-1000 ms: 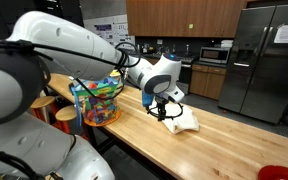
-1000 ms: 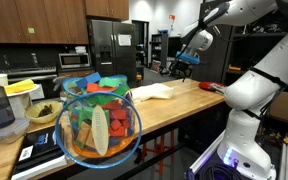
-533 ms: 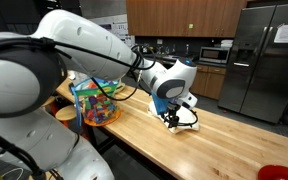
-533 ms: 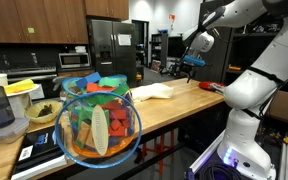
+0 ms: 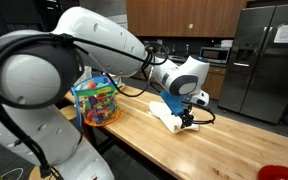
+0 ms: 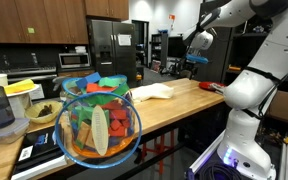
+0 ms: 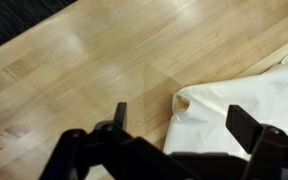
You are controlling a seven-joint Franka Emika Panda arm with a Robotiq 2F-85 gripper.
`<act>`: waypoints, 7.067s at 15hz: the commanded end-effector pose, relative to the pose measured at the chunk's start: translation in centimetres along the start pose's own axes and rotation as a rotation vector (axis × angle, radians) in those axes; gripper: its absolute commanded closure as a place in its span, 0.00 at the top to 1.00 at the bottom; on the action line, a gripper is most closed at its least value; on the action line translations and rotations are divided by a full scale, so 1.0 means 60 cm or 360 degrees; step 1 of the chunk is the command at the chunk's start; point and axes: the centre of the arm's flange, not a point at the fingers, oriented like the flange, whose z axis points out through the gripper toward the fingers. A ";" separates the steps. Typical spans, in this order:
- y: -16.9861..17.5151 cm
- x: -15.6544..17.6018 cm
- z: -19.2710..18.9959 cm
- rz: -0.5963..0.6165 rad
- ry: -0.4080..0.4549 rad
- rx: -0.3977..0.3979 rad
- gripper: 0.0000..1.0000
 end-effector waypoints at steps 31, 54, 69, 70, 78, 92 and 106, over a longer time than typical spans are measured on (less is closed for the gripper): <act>0.010 0.037 0.003 -0.0067 0.0034 -0.0053 1.00; 0.010 0.037 0.003 -0.0068 0.0034 -0.0053 1.00; 0.010 0.037 0.003 -0.0068 0.0034 -0.0053 1.00; 0.010 0.037 0.003 -0.0068 0.0034 -0.0053 1.00; 0.010 0.037 0.003 -0.0068 0.0034 -0.0053 1.00; 0.012 0.036 0.009 0.0011 0.0008 0.0032 1.00; 0.017 0.032 0.024 0.0147 -0.0013 0.0209 1.00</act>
